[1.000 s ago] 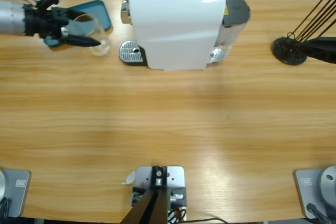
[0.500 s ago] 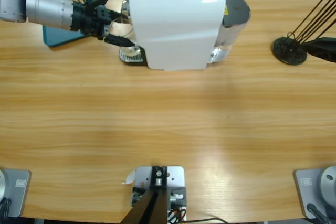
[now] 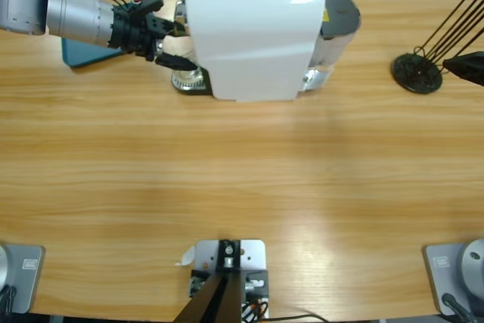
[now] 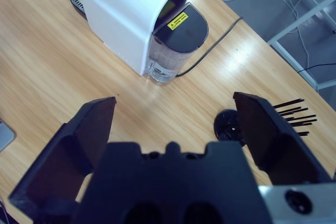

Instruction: Pour coffee

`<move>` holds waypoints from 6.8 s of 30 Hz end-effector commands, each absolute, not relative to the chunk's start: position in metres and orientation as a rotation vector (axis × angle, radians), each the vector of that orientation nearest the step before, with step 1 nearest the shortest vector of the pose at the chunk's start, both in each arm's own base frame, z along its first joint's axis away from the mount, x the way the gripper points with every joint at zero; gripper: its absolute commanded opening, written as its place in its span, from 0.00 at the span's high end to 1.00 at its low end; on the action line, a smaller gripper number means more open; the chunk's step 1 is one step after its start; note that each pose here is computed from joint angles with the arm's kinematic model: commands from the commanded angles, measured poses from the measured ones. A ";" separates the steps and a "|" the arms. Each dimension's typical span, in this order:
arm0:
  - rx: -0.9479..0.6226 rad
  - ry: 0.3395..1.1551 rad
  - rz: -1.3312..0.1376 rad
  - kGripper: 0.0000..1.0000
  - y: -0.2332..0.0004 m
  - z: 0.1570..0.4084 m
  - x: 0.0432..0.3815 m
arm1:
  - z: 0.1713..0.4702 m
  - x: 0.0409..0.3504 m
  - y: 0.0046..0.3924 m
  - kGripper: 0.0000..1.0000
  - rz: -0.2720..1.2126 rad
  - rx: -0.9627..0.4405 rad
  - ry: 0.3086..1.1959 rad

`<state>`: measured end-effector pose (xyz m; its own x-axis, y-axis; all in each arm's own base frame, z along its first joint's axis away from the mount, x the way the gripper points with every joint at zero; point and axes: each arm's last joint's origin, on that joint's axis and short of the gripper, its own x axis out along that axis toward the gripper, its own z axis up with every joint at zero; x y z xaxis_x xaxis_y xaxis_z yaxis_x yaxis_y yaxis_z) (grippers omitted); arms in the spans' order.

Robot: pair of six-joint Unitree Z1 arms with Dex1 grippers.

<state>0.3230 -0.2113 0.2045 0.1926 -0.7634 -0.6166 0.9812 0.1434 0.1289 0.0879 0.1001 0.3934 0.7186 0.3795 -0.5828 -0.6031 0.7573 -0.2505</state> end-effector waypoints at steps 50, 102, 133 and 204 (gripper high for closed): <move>0.427 0.706 -0.938 0.00 -0.111 0.245 0.182 | 0.387 0.294 0.217 1.00 0.620 -0.288 0.824; 0.402 0.654 -0.954 0.00 -0.115 0.258 0.177 | 0.425 0.239 0.170 0.00 0.604 -0.268 0.770; 0.406 0.620 -0.986 0.00 -0.114 0.262 0.158 | 0.432 0.175 0.162 0.00 0.721 -0.171 0.873; 0.364 0.615 -0.988 0.00 -0.109 0.264 0.147 | 0.304 0.117 0.080 0.00 0.706 -0.161 0.744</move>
